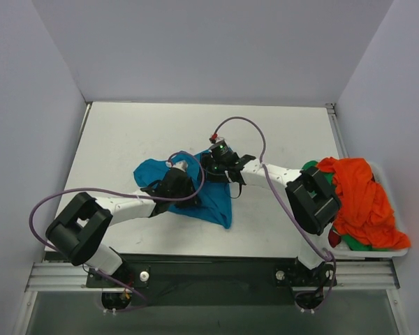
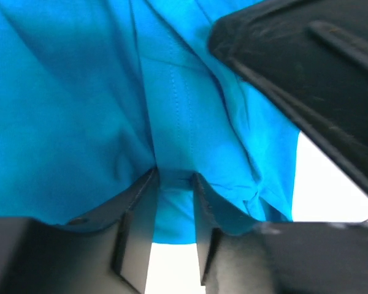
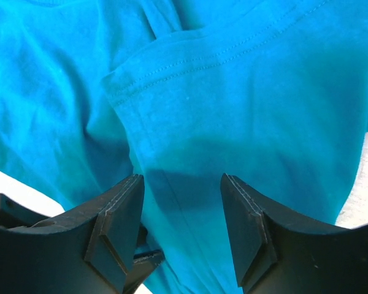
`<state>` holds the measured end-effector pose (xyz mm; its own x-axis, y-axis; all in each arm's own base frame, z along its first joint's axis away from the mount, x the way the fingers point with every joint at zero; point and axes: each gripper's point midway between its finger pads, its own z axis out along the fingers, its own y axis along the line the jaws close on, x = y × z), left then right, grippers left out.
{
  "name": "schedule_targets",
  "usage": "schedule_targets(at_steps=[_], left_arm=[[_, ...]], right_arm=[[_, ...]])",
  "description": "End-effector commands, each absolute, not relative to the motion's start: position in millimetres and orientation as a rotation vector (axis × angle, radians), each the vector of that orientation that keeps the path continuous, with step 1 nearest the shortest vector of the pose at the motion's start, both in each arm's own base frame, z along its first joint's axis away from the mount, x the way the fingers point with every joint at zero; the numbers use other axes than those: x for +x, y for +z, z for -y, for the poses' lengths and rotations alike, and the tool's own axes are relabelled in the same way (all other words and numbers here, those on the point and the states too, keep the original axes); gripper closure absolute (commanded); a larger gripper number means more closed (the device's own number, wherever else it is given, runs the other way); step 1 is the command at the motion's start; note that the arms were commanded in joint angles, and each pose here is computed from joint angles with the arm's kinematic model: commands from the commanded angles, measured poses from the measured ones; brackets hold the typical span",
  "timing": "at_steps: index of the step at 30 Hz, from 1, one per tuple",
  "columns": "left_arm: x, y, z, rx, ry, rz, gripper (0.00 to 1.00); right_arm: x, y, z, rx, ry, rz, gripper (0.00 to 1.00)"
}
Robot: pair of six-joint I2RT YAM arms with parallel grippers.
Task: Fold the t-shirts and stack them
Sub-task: Flatten out the tshirt
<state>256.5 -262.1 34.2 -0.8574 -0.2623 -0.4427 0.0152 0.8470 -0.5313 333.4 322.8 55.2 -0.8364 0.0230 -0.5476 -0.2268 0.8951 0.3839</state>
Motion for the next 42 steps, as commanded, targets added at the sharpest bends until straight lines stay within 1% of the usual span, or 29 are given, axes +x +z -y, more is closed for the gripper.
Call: schedule_targets(at_steps=[1,4,6,7,8,9,11,12,13,14,15,18,19,21,22,24,25,27,31,40,41,42], left_arm=[[261.8,46.3,274.7,-0.144,-0.808,-2.451,0.65],[261.9,54.6,279.8,-0.14,-0.859,-2.42,0.71],[262.3,58.3,281.5,-0.133,-0.874,-2.409,0.8],[262.1,59.0,281.2,-0.133,-0.876,-2.41,0.82],[261.5,60.7,280.8,-0.133,-0.877,-2.408,0.89],[260.7,61.2,280.5,-0.132,-0.877,-2.408,0.91],[259.7,65.2,278.5,-0.136,-0.879,-2.401,0.94],[258.3,65.0,277.0,-0.137,-0.877,-2.402,1.0],[258.2,67.9,276.4,-0.142,-0.88,-2.394,1.0],[258.1,73.3,275.6,-0.144,-0.888,-2.378,1.0],[257.1,72.7,272.4,-0.154,-0.879,-2.379,1.0],[256.3,82.5,268.9,-0.159,-0.879,-2.357,1.0],[256.8,83.8,266.8,-0.163,-0.87,-2.353,1.0],[255.6,87.1,263.2,-0.168,-0.864,-2.35,1.0],[255.0,86.6,261.5,-0.165,-0.858,-2.35,1.0],[254.0,85.7,257.1,-0.175,-0.844,-2.356,1.0],[252.3,84.1,256.1,-0.176,-0.842,-2.362,1.0],[251.7,83.2,252.2,-0.187,-0.83,-2.364,1.0],[250.0,82.0,243.9,-0.221,-0.814,-2.363,1.0],[247.2,76.9,232.3,-0.248,-0.792,-2.373,1.0],[247.3,77.3,231.8,-0.251,-0.793,-2.371,1.0],[247.3,77.5,232.1,-0.248,-0.795,-2.37,1.0]], right_arm=[[337.1,62.7,-330.1,-0.152,0.607,-2.49,0.48],[336.7,58.1,-331.1,-0.154,0.603,-2.501,0.5],[336.3,57.0,-330.6,-0.149,0.599,-2.505,0.52],[336.6,57.0,-329.8,-0.145,0.595,-2.504,0.55],[336.5,56.5,-328.8,-0.141,0.59,-2.504,0.57],[336.7,58.1,-327.3,-0.133,0.585,-2.5,0.58],[337.8,58.0,-323.0,-0.114,0.569,-2.497,0.64],[338.7,58.6,-321.5,-0.099,0.567,-2.497,0.67],[338.7,59.1,-320.8,-0.096,0.566,-2.495,0.73],[339.8,59.5,-319.4,-0.087,0.563,-2.494,0.76],[339.9,60.0,-319.6,-0.081,0.564,-2.494,0.82],[340.7,60.7,-319.3,-0.079,0.564,-2.494,0.9],[339.9,59.3,-318.4,-0.077,0.56,-2.498,0.95],[338.3,61.9,-318.1,-0.078,0.568,-2.496,0.94],[337.4,62.8,-317.5,-0.079,0.566,-2.493,0.85],[334.6,67.9,-315.7,-0.089,0.547,-2.472,0.74],[334.0,69.0,-316.1,-0.1,0.539,-2.463,0.65],[330.4,73.0,-321.8,-0.149,0.523,-2.443,0.58],[324.9,68.2,-329.2,-0.202,0.492,-2.455,0.58],[323.5,55.0,-323.3,-0.205,0.397,-2.475,0.6],[323.7,53.8,-322.3,-0.203,0.39,-2.476,0.61],[324.2,53.4,-322.4,-0.203,0.388,-2.476,0.66]])
